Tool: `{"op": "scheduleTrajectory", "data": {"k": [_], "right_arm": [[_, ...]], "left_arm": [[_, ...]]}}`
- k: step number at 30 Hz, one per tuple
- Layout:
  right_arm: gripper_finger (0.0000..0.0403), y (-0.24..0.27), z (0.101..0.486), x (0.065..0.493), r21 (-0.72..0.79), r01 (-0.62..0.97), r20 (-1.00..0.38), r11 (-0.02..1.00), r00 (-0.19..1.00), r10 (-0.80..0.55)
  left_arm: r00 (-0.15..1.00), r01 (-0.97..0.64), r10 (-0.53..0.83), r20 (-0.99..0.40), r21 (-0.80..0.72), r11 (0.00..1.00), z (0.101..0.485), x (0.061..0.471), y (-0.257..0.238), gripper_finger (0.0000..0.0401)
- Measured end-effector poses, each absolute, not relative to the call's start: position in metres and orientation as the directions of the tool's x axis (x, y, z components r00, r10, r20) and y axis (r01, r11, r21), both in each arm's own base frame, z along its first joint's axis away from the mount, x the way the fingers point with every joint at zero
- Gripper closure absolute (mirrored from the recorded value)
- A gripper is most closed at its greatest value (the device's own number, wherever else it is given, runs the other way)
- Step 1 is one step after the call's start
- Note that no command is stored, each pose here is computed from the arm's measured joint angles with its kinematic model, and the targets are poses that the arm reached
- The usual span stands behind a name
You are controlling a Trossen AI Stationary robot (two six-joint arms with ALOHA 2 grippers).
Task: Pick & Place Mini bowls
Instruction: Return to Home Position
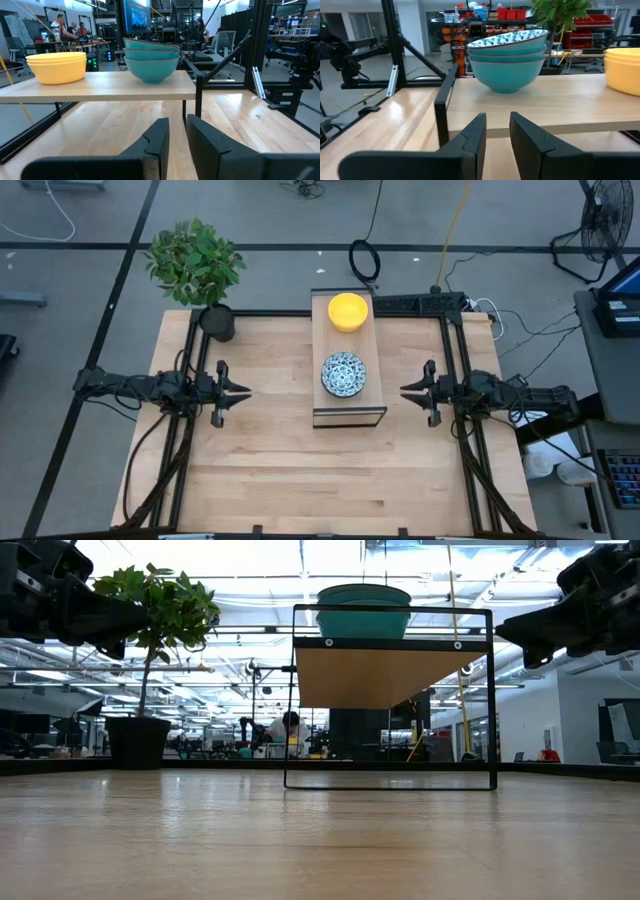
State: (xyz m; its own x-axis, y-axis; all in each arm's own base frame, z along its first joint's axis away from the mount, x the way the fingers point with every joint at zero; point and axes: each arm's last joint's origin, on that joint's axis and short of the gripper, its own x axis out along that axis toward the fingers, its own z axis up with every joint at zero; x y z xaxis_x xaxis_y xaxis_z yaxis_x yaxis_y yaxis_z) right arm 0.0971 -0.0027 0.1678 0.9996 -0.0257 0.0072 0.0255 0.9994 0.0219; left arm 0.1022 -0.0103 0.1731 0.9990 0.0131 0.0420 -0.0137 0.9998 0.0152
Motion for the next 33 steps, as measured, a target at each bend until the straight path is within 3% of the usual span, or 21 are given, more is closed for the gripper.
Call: {"op": "scheduleTrajectory", "data": {"k": [15, 22, 33], "right_arm": [[0.0328, -0.005, 0.1677, 0.0979, 0.035, 0.103, 0.004, 0.994, 0.995, -0.103], [0.0328, -0.0048, 0.1661, 0.0997, 0.121, 0.103, -0.017, 0.987, 0.995, -0.102], [0.0328, -0.0048, 0.1665, 0.0997, 0.125, 0.103, -0.014, 0.987, 0.995, -0.102]], "left_arm": [[0.999, -0.014, 0.013, 0.042, 0.015, 1.0, 0.1731, 0.1022, -0.0103, 0.0329], [0.999, -0.014, 0.013, 0.042, 0.015, 1.0, 0.1731, 0.1022, -0.0103, 0.0329], [0.999, -0.014, 0.013, 0.042, 0.015, 1.0, 0.173, 0.1022, -0.0103, 0.0329]]}}
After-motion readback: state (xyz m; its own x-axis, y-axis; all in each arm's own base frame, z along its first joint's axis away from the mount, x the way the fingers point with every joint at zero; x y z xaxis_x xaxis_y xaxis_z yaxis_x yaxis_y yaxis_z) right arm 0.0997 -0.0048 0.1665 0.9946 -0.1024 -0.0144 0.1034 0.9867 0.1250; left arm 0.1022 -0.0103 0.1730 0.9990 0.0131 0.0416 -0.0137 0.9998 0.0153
